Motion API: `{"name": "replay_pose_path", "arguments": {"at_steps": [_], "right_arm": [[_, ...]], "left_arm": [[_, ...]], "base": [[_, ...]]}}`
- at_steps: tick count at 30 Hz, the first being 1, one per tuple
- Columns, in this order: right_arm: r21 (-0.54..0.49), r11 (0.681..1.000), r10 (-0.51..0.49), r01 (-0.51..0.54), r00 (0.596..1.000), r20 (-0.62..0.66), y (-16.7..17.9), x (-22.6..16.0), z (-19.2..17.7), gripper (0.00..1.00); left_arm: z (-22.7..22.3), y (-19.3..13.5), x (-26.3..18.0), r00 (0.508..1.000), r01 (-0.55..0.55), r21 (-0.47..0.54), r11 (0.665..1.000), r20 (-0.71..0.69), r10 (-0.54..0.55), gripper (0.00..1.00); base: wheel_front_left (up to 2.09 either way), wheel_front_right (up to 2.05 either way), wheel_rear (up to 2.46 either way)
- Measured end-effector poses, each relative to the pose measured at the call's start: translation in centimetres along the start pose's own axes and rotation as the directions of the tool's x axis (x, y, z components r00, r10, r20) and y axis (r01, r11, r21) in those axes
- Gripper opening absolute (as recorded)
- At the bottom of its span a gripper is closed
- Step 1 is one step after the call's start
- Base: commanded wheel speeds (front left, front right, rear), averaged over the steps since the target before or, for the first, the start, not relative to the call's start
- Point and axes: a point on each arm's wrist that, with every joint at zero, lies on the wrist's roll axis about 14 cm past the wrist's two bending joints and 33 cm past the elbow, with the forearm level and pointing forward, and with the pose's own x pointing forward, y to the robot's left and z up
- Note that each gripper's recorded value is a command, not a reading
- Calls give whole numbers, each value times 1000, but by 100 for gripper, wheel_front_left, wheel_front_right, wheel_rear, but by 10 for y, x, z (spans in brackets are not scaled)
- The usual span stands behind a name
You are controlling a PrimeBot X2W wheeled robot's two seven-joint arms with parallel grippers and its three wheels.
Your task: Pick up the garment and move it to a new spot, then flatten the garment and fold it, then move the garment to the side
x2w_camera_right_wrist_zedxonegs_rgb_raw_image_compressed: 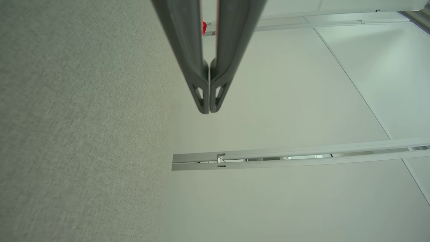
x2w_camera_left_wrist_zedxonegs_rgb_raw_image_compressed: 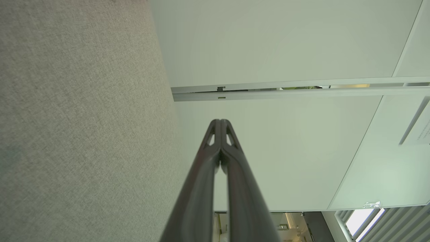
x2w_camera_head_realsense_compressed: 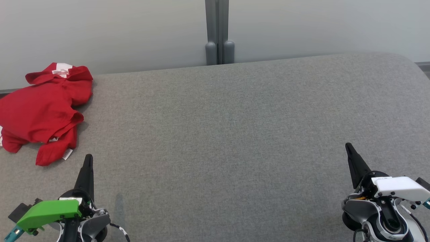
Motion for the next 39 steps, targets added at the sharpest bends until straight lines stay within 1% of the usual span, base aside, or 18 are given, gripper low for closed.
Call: {"name": "replay_pose_path", "arguments": {"at_steps": [39], "right_arm": [[0, 1000, 0, 0, 1000, 0, 0, 0, 0, 0]], "left_arm": [[0, 0, 0, 1000, 0, 0, 1000, 0, 0, 0]], "base": [[0, 0, 0]]}}
